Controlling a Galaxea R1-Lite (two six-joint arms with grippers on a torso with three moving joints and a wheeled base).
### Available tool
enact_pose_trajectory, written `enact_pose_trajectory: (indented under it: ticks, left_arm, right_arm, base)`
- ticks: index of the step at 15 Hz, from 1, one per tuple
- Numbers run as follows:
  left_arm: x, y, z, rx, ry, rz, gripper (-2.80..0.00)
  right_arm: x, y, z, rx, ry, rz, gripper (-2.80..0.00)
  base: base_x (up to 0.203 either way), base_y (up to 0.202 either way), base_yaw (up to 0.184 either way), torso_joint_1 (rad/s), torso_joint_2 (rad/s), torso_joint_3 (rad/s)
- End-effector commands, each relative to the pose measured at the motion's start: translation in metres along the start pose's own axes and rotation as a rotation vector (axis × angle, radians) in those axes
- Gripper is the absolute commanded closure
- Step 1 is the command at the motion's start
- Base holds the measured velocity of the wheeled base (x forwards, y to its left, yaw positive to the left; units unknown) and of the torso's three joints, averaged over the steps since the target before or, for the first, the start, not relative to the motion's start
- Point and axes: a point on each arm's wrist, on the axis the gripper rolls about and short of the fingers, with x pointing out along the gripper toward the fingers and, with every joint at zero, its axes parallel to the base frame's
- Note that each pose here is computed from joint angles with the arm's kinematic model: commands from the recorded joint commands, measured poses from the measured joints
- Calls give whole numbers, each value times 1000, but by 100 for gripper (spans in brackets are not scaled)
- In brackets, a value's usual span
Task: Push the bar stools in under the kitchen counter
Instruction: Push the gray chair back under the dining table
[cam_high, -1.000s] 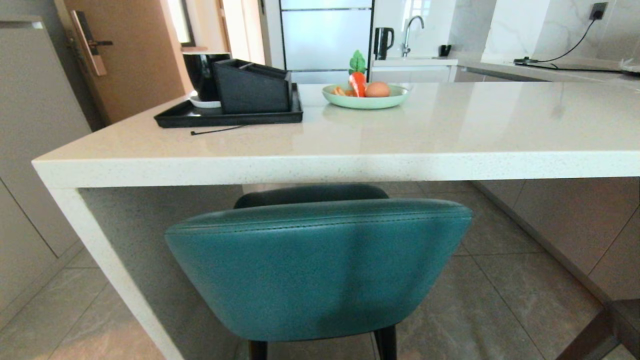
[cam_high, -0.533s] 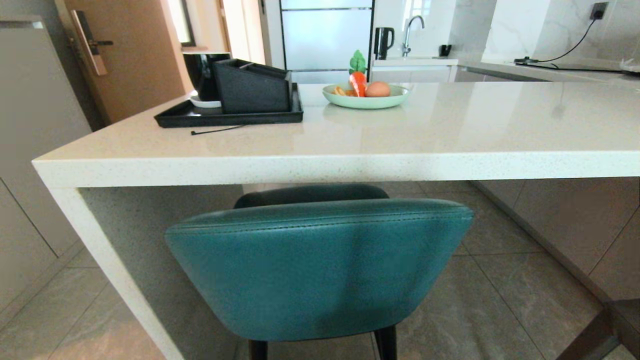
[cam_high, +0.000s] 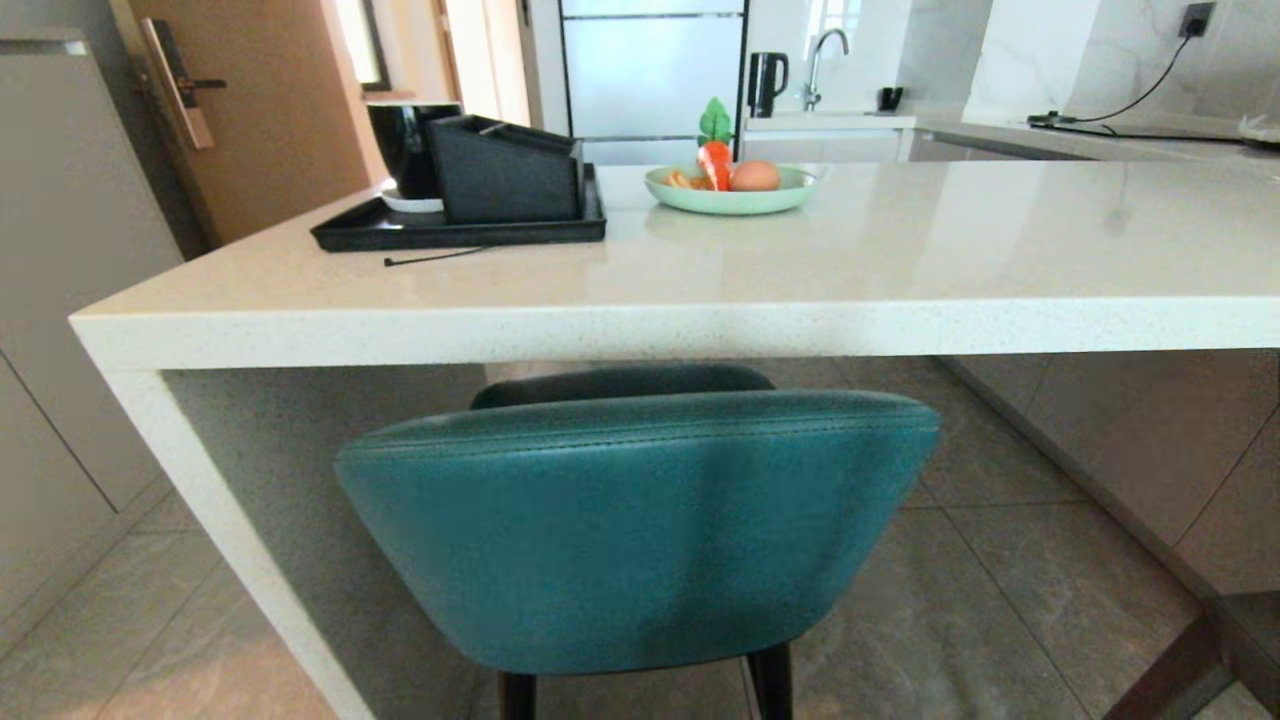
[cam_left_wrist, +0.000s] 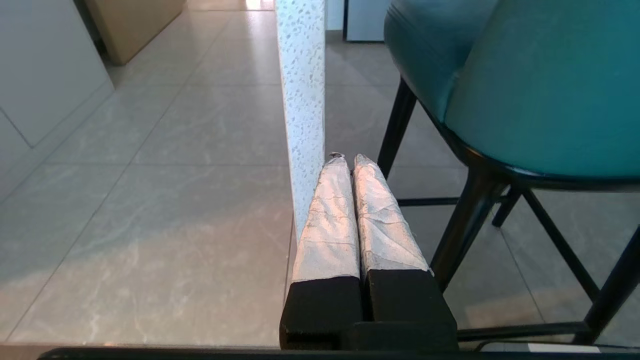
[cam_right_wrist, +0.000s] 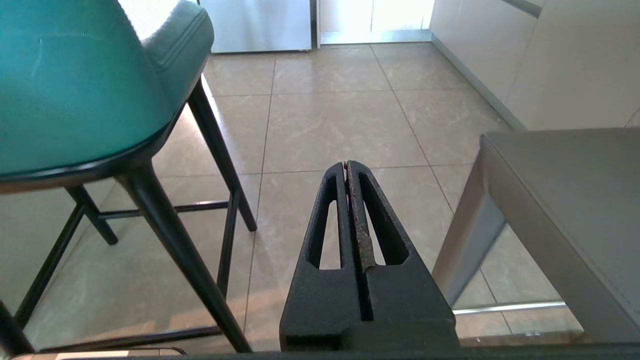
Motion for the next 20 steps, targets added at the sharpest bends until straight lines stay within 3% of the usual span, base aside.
enact_pose_trajectory:
  ticks: [1, 20]
  left_arm:
    - [0, 0, 0, 1, -1, 2, 0]
    - [0, 0, 0, 1, -3, 0, 0]
  right_arm:
    - [0, 0, -1, -4, 5, 4, 0]
    - [0, 0, -1, 11, 5, 0, 0]
  base:
    - [-172, 0, 0, 8, 2, -6]
    - [-198, 0, -2, 2, 3, 3]
